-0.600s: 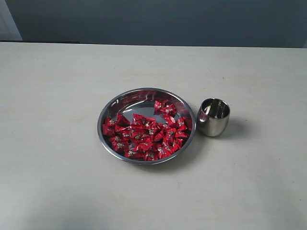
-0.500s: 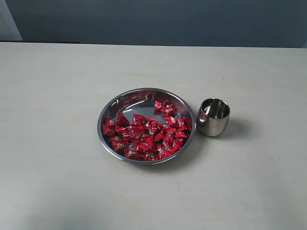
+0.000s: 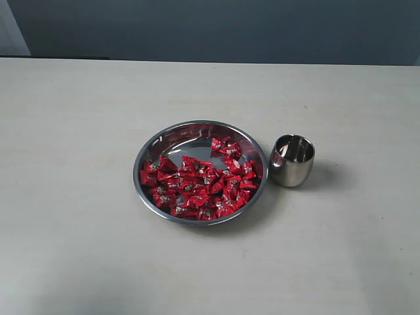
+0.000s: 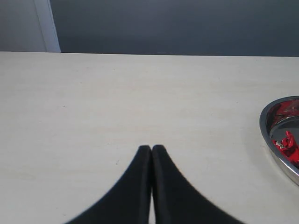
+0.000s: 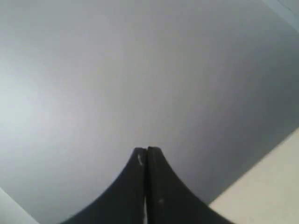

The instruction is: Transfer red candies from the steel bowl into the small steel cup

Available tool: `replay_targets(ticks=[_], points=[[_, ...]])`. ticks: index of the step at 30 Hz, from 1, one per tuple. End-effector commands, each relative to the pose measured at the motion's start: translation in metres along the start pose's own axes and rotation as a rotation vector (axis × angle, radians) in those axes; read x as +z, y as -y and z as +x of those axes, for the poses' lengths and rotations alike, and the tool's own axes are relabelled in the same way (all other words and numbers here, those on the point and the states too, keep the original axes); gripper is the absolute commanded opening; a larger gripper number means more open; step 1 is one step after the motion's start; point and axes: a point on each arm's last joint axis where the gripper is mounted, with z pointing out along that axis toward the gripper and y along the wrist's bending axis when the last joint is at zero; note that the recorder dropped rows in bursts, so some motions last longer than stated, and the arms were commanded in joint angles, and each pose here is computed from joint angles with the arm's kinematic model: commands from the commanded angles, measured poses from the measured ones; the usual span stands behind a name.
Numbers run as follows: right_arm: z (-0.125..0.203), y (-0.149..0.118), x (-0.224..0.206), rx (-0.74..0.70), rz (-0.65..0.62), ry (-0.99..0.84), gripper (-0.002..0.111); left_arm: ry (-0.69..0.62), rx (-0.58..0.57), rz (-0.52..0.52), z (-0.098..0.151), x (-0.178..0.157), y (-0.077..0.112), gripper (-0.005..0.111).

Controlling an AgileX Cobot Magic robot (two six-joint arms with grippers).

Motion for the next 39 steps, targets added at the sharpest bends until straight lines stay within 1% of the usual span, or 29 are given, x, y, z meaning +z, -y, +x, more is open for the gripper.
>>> replay_targets(ticks=[1, 2, 4, 7, 9, 13, 14, 15, 16, 17, 18, 19, 20, 21, 22, 23, 24, 25, 26, 27, 28, 29, 31, 33, 34, 37, 39], points=[[0.016, 0.014, -0.003, 0.082, 0.153, -0.161, -0.001, 0.009, -0.001, 0.006, 0.000, 0.000, 0.000, 0.000], [0.017, 0.014, -0.003, 0.092, 0.162, -0.171, -0.001, 0.009, -0.001, 0.006, 0.000, 0.000, 0.000, 0.000], [0.015, 0.013, -0.002, 0.052, 0.140, -0.154, -0.001, 0.009, -0.001, 0.006, 0.000, 0.000, 0.000, 0.000], [0.009, 0.006, -0.001, -0.103, 0.067, -0.128, -0.001, 0.009, -0.001, 0.006, 0.000, 0.000, 0.000, 0.000], [-0.005, -0.014, 0.000, -0.189, -0.006, -0.106, -0.001, 0.009, -0.001, 0.006, 0.000, 0.000, 0.000, 0.000], [-0.023, -0.043, 0.019, -0.376, -0.044, -0.161, -0.001, 0.009, -0.001, 0.006, 0.000, 0.000, 0.000, 0.000], [-0.026, -0.051, 0.029, -0.423, -0.046, -0.187, -0.001, 0.009, -0.001, 0.006, 0.000, 0.000, 0.000, 0.000], [-0.030, -0.064, 0.051, -0.498, -0.046, -0.243, -0.001, 0.009, -0.001, 0.006, 0.000, 0.000, 0.000, 0.000], [-0.031, -0.071, 0.066, -0.536, -0.045, -0.279, -0.001, 0.009, -0.001, 0.006, 0.000, 0.000, 0.000, 0.000], [-0.028, -0.084, 0.099, -0.606, -0.041, -0.360, -0.001, 0.009, -0.001, 0.006, 0.000, 0.000, 0.000, 0.000], [-0.027, -0.092, 0.114, -0.631, -0.044, -0.390, -0.001, 0.009, -0.001, 0.006, 0.000, 0.000, 0.000, 0.000], [-0.015, -0.102, 0.151, -0.697, -0.031, -0.491, -0.001, 0.009, -0.001, 0.006, 0.000, 0.000, 0.000, 0.000], [0.008, -0.106, 0.186, -0.759, -0.014, -0.600, -0.001, 0.009, -0.001, 0.006, 0.000, 0.000, 0.000, 0.000], [0.021, -0.109, 0.202, -0.798, -0.017, -0.651, -0.001, 0.009, -0.001, 0.006, 0.000, 0.000, 0.000, 0.000], [0.049, -0.115, 0.226, -0.871, -0.046, -0.734, -0.001, 0.009, -0.001, 0.006, 0.000, 0.000, 0.000, 0.000], [0.066, -0.118, 0.237, -0.887, -0.064, -0.772, -0.001, 0.009, -0.001, 0.006, 0.000, 0.000, 0.000, 0.000], [0.098, -0.126, 0.253, -0.904, -0.103, -0.832, -0.001, 0.009, -0.001, 0.006, 0.000, 0.000, 0.000, 0.000], [0.115, -0.129, 0.259, -0.912, -0.115, -0.869, -0.001, 0.009, -0.001, 0.006, 0.000, 0.000, 0.000, 0.000], [0.150, -0.130, 0.266, -0.950, -0.126, -0.950, -0.001, 0.009, -0.001, 0.006, 0.000, 0.000, 0.000, 0.000], [0.166, -0.132, 0.268, -0.991, -0.140, -0.990, 0.000, 0.009, -0.001, 0.006, 0.000, 0.000, 0.000, 0.000], [0.196, -0.133, 0.269, -1.053, -0.145, -1.088, 0.005, 0.009, -0.001, 0.006, 0.000, 0.000, 0.000, 0.000], [0.217, -0.134, 0.269, -1.091, -0.147, -1.166, 0.013, 0.009, -0.001, 0.006, 0.000, 0.000, 0.000, 0.000], [0.239, -0.131, 0.267, -1.118, -0.140, -1.251, 0.022, 0.009, -0.001, 0.006, 0.000, 0.000, 0.000, 0.000], [0.257, -0.129, 0.265, -1.104, -0.128, -1.312, 0.030, 0.009, -0.001, 0.006, 0.000, 0.000, 0.000, 0.000], [0.263, -0.128, 0.265, -1.085, -0.119, -1.331, 0.032, 0.009, -0.001, 0.006, 0.000, 0.000, 0.000, 0.000], [0.282, -0.121, 0.259, -1.042, -0.080, -1.420, 0.034, 0.009, -0.001, 0.006, 0.000, 0.000, 0.000, 0.000], [0.289, -0.115, 0.255, -1.033, -0.064, -1.472, 0.034, 0.009, -0.001, 0.006, 0.000, 0.000, 0.000, 0.000]])
